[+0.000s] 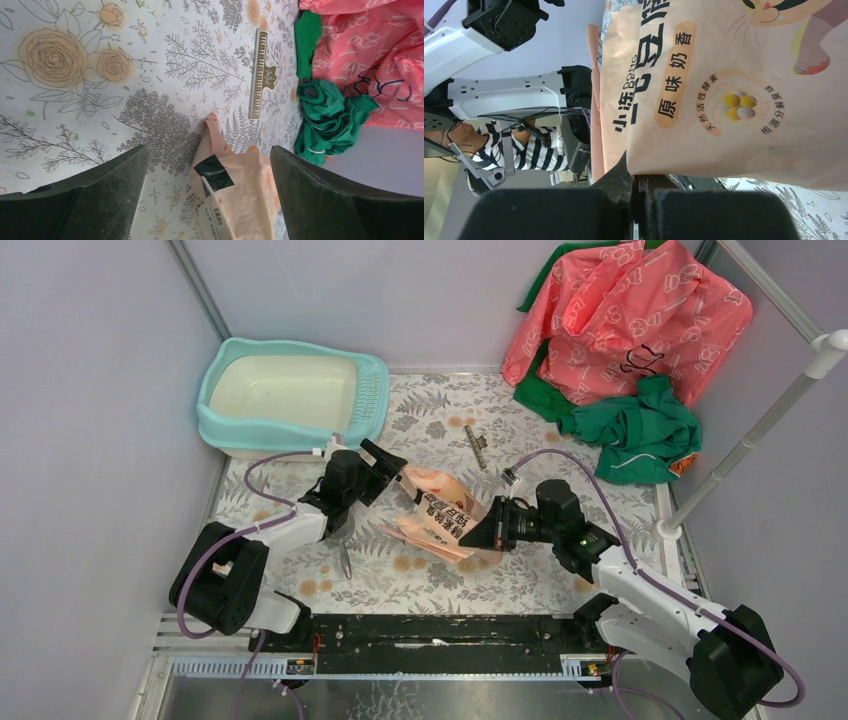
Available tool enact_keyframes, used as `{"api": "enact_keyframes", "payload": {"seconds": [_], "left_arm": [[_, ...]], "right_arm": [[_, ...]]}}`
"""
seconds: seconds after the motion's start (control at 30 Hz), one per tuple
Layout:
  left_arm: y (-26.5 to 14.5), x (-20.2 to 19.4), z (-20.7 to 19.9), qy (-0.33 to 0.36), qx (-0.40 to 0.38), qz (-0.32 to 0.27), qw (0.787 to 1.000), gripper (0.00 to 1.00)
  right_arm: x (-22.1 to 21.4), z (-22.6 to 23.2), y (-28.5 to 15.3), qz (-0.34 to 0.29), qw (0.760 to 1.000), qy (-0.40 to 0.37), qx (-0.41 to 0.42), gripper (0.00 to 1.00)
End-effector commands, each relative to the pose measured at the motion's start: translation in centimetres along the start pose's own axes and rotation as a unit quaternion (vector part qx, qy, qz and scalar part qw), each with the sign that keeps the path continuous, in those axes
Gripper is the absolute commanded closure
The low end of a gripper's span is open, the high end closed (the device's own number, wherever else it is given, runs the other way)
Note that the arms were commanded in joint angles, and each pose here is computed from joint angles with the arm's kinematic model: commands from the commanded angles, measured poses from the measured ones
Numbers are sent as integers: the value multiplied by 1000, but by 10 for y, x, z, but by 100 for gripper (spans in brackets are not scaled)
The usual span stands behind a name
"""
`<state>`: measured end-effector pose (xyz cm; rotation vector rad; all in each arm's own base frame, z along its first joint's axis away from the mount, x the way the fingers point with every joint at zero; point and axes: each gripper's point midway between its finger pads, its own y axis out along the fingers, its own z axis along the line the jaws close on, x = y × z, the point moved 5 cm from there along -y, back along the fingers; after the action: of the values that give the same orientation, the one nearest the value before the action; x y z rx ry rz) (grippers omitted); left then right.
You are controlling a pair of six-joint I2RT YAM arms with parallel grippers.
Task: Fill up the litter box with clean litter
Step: Open the cat litter bag at the center of the board.
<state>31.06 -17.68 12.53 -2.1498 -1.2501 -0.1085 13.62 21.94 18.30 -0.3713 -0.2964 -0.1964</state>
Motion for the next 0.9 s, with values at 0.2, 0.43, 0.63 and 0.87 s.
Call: {"api": "enact_keyframes", "payload": {"seconds": [0.2, 0.43, 0.63, 0.87], "left_arm": [[-3, 8, -29, -44, -57, -49, 996, 1], [1, 2, -33, -59, -69, -36, 995, 2], [4, -4, -31, -62, -66, -30, 995, 1], [2, -6, -35, -63, -87, -27, 994, 14]], "right_arm": [[5, 35, -6, 7, 994, -55, 92, 100], [4, 34, -6, 6, 994, -56, 91, 100], [4, 35, -7, 3, 994, -57, 91, 100], [3, 32, -7, 2, 995, -58, 85, 77]]}}
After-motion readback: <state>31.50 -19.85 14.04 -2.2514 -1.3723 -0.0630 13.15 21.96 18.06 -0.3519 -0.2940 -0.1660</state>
